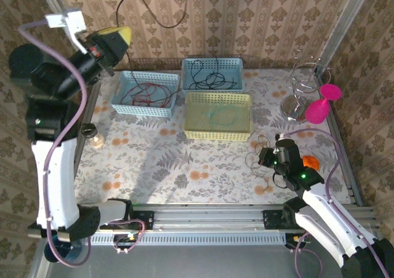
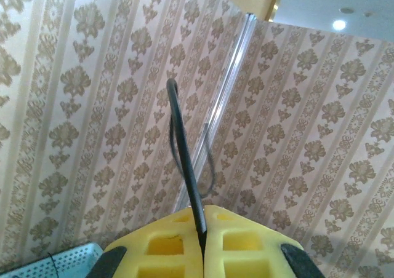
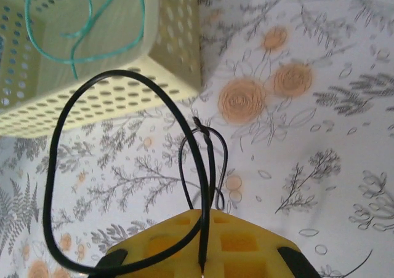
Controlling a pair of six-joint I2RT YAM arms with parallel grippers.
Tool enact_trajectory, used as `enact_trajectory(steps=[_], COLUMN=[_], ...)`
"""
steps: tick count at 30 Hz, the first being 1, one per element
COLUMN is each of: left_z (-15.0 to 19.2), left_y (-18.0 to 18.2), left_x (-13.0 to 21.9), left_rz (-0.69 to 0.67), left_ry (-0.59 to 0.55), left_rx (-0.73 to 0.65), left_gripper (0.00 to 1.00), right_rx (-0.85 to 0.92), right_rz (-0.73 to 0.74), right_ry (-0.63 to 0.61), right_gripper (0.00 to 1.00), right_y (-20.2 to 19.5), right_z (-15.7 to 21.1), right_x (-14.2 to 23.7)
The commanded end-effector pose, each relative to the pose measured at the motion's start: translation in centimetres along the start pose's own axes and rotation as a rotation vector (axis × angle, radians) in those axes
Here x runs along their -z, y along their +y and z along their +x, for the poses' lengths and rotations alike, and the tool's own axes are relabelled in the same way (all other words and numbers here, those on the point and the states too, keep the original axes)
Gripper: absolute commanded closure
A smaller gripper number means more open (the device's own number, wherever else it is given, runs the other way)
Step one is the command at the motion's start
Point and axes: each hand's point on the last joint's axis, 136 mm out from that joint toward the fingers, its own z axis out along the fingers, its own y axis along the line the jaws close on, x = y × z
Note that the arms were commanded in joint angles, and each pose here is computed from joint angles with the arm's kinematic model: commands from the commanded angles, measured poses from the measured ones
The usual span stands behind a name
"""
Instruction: Untangle the cables
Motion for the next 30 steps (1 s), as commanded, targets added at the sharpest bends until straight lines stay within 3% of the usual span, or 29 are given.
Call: enact_trajectory(steps=[1,9,16,24,30], left_z=[0.7,5.1,10.2,15.0,22.1], left_y=[1.6,5.4,11.6,18.8,23.9], left_x=[-3.0,-11.7,-18.9,-24.7,-26.1], left_rz=[0.067,0.116,0.149,0.117,0.066], left_ry=[-0.002,0.028,0.084,0.077,0.169], left_rx=[0.045,-0.139,-0.195,-0.152,-0.076], left_gripper=[1.0,1.0,1.0,1.0,1.0], right_rx=[-0.014,0.0,0.012,0.046,0.047], right_rz=[-0.081,-0.142,-0.167,-0.138,-0.129], right_ry=[0.017,0.03,0.046,0.052,0.058], right_gripper=[1.0,1.0,1.0,1.0,1.0], right_y=[1.6,2.7,3.1,2.6,2.3], right_z=[0.3,0.9,1.3,1.5,1.9], right_x=[-0.1,-0.2,-0.3,-0.6,-1.1])
